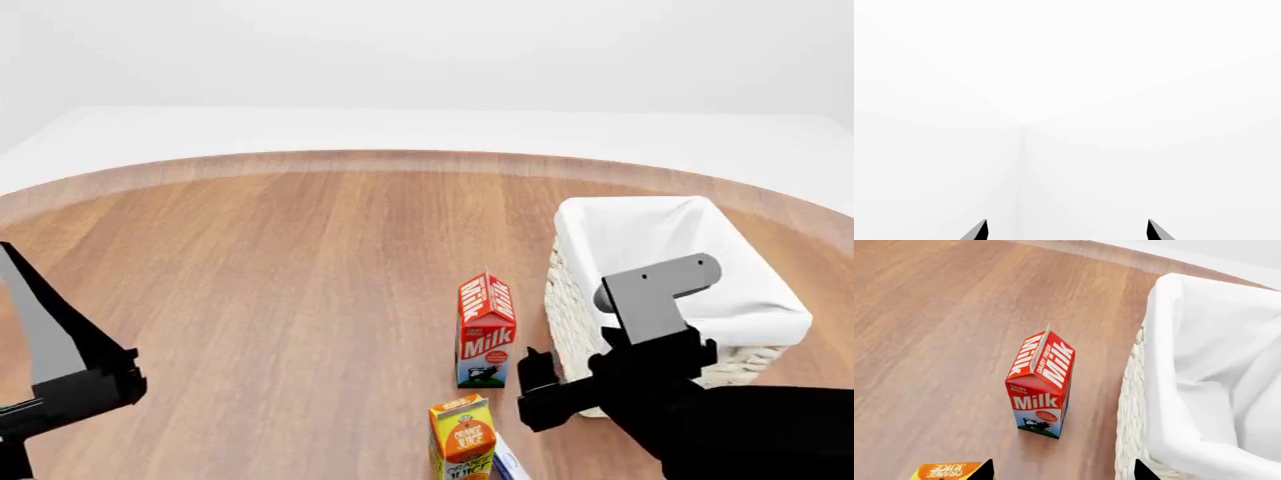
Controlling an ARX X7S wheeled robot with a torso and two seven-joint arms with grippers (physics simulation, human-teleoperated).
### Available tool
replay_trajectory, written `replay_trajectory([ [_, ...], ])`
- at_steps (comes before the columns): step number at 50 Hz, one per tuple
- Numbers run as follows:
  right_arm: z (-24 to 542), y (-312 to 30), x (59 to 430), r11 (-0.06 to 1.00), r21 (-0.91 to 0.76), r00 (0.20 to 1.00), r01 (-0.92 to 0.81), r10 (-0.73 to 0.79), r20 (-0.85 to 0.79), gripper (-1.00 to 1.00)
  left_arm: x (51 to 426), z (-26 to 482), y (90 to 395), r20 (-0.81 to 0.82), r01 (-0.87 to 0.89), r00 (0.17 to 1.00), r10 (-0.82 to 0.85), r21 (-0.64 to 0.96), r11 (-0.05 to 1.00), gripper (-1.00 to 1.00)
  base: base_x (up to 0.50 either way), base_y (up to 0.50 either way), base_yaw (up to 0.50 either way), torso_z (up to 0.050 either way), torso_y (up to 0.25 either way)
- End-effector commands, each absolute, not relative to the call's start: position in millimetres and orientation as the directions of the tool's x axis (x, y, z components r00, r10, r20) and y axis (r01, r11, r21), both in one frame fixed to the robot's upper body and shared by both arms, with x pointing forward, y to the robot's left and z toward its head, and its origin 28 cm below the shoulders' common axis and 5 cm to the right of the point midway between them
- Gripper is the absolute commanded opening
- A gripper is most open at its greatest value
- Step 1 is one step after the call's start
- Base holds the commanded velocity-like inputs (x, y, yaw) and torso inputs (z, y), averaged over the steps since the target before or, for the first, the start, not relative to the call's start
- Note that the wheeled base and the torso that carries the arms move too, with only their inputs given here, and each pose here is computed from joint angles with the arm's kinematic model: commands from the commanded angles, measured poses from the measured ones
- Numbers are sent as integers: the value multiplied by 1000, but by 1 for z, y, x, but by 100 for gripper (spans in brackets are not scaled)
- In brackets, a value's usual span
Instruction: Pick up the cream cheese box and the butter, and put them in the basket.
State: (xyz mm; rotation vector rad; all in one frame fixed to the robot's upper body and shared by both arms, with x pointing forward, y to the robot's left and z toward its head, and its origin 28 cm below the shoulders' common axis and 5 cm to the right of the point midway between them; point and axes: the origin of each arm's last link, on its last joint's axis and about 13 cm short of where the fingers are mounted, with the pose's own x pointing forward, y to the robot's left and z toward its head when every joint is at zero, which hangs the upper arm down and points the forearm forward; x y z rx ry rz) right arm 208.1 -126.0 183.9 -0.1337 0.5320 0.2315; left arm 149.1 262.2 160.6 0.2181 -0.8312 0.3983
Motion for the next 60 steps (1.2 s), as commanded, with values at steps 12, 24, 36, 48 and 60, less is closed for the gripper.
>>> replay_trajectory([
  [12,158,-128,212,964,-77,794,-253,162,-586,100,150,159,262,751,-424,609,253,39,905,100,0,0,0,0,0],
  [24,145,-130,210,965,-79,771,-250,149,-619,100,150,159,262,751,-422,611,252,40,906,100,0,0,0,0,0],
  [36,136,-132,209,968,-75,758,-239,138,-638,100,150,159,261,748,-418,614,251,39,907,100,0,0,0,0,0],
  [48,129,-137,206,973,-70,750,-221,124,-649,100,150,158,261,747,-414,617,249,39,909,100,0,0,0,0,0],
  [60,120,-138,202,973,-69,735,-222,121,-667,100,150,158,260,745,-412,619,248,39,910,100,0,0,0,0,0],
])
